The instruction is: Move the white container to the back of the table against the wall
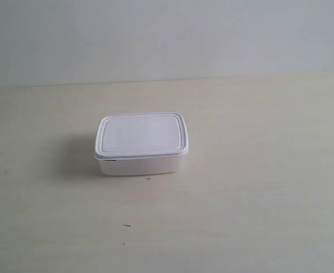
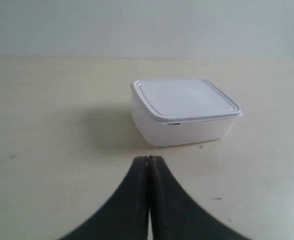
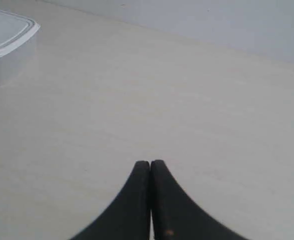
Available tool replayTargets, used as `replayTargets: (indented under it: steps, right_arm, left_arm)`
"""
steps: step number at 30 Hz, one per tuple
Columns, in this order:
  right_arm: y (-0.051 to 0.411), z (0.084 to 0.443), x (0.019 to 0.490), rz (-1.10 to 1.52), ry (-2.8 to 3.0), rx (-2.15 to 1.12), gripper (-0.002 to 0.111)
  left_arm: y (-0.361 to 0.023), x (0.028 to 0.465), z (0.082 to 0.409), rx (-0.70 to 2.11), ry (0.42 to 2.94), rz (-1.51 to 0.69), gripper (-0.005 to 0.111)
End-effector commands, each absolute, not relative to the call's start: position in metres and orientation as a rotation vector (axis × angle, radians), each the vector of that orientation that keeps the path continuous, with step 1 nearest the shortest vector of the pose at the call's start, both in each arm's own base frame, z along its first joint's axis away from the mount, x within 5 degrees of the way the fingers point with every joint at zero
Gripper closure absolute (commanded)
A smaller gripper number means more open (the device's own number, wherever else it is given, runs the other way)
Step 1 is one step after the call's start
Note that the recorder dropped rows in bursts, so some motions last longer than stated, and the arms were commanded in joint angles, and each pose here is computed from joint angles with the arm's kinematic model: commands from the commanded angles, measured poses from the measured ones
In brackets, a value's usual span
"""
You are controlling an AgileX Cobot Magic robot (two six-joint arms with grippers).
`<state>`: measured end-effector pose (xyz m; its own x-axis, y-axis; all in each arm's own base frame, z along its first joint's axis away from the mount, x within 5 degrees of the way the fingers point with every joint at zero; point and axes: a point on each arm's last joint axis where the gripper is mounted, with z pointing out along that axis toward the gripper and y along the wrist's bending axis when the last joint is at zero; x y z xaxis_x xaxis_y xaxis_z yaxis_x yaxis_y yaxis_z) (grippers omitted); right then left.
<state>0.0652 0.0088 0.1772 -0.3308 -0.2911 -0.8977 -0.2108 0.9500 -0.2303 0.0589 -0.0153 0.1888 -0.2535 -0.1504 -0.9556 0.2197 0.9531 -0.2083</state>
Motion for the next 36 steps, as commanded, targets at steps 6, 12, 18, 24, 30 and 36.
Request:
replayTargets:
  steps: [6,12,18,24,30,36]
  right_arm:
    - [0.002,0.211,0.072,0.264,1.552,0.202,0.108]
    - [-0.002,0.219,0.072,0.356,1.449,0.329,0.108]
    - [-0.002,0.216,0.072,0.406,1.469,0.387,0.108]
    - [0.009,0.225,0.072,0.513,1.643,0.366,0.108]
    - [0.017,0.299,0.111,0.526,1.734,0.33,0.108]
    - [0.031,0.333,0.205,0.322,2.223,0.046,0.108]
  left_arm:
    - [-0.019,0.059,0.21,0.091,1.557,-0.397,0.107]
    - [-0.02,0.058,0.218,-0.07,1.485,-0.605,0.107]
    - [-0.02,0.058,0.219,-0.134,1.471,-0.684,0.107]
    - [-0.017,0.057,0.228,-0.312,1.558,-0.786,0.107]
    - [-0.016,0.077,0.278,-0.322,1.863,-0.531,0.107]
    - [-0.033,0.15,0.332,-0.072,2.152,-0.179,0.107]
